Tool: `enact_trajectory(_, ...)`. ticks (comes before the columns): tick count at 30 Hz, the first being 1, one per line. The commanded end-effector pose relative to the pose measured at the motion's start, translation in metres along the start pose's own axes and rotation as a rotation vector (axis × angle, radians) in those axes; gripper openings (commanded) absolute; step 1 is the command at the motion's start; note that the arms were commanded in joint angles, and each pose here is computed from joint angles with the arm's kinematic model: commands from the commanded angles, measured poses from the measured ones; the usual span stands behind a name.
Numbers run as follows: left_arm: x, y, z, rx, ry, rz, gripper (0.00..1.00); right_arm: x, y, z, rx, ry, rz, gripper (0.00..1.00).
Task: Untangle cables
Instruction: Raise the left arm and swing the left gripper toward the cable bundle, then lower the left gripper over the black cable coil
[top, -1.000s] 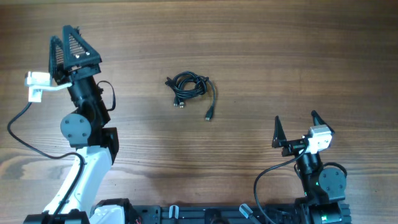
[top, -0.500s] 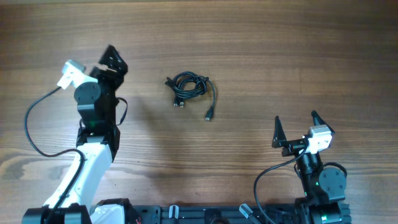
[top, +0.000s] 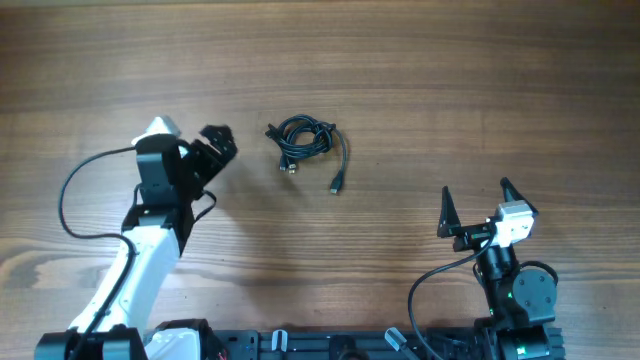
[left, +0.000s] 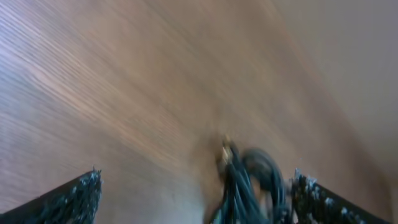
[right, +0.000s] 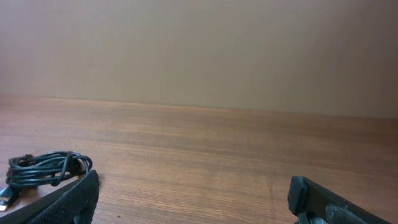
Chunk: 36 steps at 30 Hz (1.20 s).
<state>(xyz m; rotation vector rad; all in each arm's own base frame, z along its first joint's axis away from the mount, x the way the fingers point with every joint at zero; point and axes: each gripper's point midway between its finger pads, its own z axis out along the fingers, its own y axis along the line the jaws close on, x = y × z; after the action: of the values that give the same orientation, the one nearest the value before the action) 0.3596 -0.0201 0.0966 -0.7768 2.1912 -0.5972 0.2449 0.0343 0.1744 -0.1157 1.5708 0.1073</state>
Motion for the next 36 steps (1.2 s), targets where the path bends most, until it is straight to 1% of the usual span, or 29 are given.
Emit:
enact_trajectory(1,-0.03,-0.059,-0.019,0.102,0.07,0.135,0.99,-0.002,-0.001,0.0,0.009,-0.008,0.008,1.0)
enact_trajectory(4,-0.054,-0.096,-0.043,0.093,0.104,0.232,1.0,-0.002,-0.001,0.0,0.009,-0.008,0.008,1.0)
enact_trajectory(6,-0.068,-0.116,-0.061,0.05,0.111,0.286,1.0,-0.002,-0.001,0.0,0.009,-0.008,0.008,1.0)
enact_trajectory(9,-0.079,-0.127,-0.075,-0.025,0.102,0.308,1.0,-0.002,-0.001,0.0,0.009,-0.008,0.008,1.0)
enact_trajectory(11,-0.076,-0.138,-0.076,-0.013,0.109,0.325,1.0,-0.002,-0.001,0.0,0.009,-0.008,0.008,1.0)
enact_trajectory(14,-0.056,-0.153,-0.072,0.027,0.157,0.34,1.0,-0.002,-0.001,0.0,0.009,-0.008,0.008,1.0)
enact_trajectory(17,-0.033,-0.159,-0.063,0.03,0.221,0.371,1.0,-0.002,-0.001,0.0,0.009,-0.008,0.008,1.0)
enact_trajectory(18,-0.027,-0.16,-0.059,0.028,0.239,0.378,0.93,-0.001,-0.001,0.0,0.009,-0.007,0.008,1.0)
enact_trajectory(19,-0.019,-0.161,-0.054,0.026,0.261,0.388,0.66,-0.002,-0.001,0.0,0.009,-0.008,0.008,1.0)
enact_trajectory(20,-0.011,-0.161,-0.047,0.021,0.285,0.397,0.28,-0.002,-0.001,0.0,0.009,-0.008,0.008,1.0)
enact_trajectory(21,-0.001,-0.162,-0.039,0.015,0.314,0.399,0.04,-0.002,-0.001,0.0,0.009,-0.008,0.008,1.0)
enact_trajectory(27,0.031,-0.159,0.002,-0.026,0.39,0.375,0.04,-0.001,-0.001,0.0,0.009,-0.007,0.008,1.0)
enact_trajectory(28,0.034,-0.155,0.01,-0.055,0.388,0.359,0.04,-0.002,-0.001,0.0,0.009,-0.008,0.008,1.0)
enact_trajectory(30,0.043,-0.135,0.031,-0.173,0.384,0.277,0.04,-0.002,-0.001,0.0,0.009,-0.008,0.008,1.0)
enact_trajectory(32,0.054,-0.127,0.043,-0.207,0.411,0.249,0.05,-0.002,-0.001,0.0,0.009,-0.008,0.008,1.0)
enact_trajectory(33,0.059,-0.124,0.048,-0.217,0.424,0.253,0.13,-0.002,-0.001,0.0,0.009,-0.008,0.008,1.0)
enact_trajectory(34,0.064,-0.121,0.053,-0.227,0.436,0.257,0.38,-0.002,-0.001,0.0,0.009,-0.008,0.008,1.0)
enact_trajectory(35,0.067,-0.118,0.056,-0.238,0.447,0.258,0.54,-0.002,-0.001,0.0,0.009,-0.008,0.008,1.0)
enact_trajectory(36,0.07,-0.115,0.059,-0.247,0.456,0.259,0.56,-0.002,-0.001,0.0,0.009,-0.008,0.008,1.0)
